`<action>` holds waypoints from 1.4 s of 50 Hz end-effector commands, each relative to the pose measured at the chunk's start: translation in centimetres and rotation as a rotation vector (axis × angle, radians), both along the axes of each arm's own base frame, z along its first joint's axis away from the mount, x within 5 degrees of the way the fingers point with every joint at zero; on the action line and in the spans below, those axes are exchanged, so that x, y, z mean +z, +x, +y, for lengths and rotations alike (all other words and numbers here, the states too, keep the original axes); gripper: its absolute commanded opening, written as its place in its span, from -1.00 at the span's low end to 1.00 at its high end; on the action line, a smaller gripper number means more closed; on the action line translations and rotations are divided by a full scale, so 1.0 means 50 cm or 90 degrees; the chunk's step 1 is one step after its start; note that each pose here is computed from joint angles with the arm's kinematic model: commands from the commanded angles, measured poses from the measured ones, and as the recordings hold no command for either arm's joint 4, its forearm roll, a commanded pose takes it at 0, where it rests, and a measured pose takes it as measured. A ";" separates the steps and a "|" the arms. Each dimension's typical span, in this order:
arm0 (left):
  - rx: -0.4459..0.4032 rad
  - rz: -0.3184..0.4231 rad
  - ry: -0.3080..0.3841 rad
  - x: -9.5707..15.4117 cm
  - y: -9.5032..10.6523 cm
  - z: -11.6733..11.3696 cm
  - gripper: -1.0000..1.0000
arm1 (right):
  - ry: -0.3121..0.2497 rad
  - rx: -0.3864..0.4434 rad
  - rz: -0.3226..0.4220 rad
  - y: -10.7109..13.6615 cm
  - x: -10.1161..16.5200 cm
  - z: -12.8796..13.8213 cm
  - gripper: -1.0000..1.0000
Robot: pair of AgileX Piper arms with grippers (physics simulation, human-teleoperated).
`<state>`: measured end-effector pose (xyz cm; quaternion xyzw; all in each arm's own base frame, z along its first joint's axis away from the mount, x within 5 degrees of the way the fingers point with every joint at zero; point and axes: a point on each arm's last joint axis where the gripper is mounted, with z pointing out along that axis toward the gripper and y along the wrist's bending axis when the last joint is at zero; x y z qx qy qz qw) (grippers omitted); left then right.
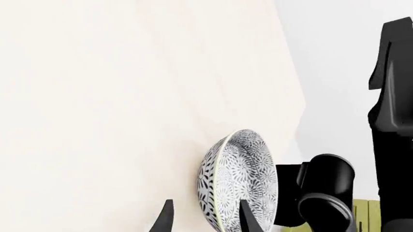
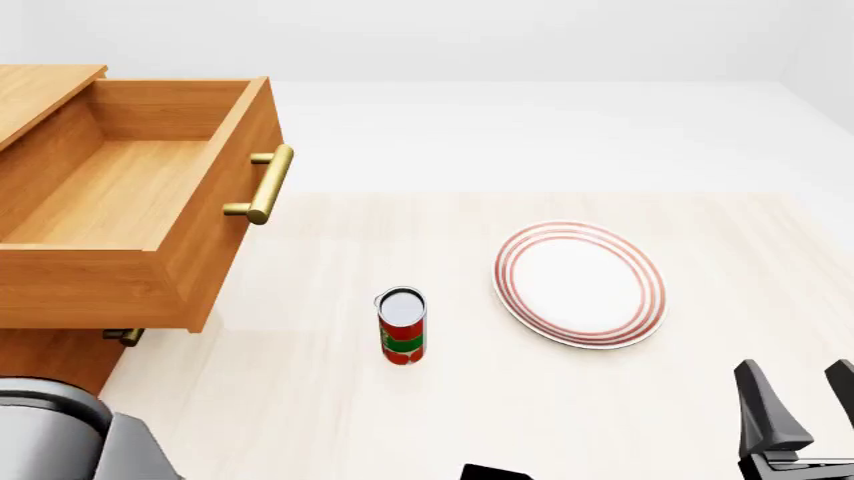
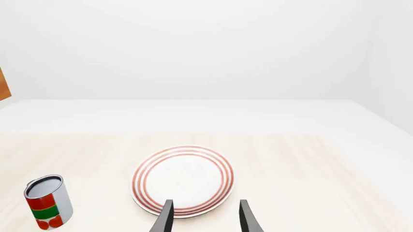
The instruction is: Put the bowl in the top drawer of the cabinet.
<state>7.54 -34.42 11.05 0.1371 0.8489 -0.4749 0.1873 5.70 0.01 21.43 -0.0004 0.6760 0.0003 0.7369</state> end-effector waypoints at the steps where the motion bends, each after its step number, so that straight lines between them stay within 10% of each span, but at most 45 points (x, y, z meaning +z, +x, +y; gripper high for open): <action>1: 0.001 0.006 0.002 -0.012 -0.002 -0.005 1.00 | 0.000 0.000 0.000 0.000 0.000 0.000 1.00; 24: 0.000 0.015 0.002 -0.028 -0.007 -0.013 1.00 | 0.000 0.000 0.000 0.000 0.000 0.000 1.00; 25: 0.004 0.013 0.004 -0.028 -0.001 -0.012 -1.00 | 0.000 0.000 0.000 0.000 0.000 0.000 1.00; 70: 0.048 -0.066 0.009 0.115 0.075 0.062 -1.00 | 0.000 0.000 0.000 0.000 0.000 0.000 1.00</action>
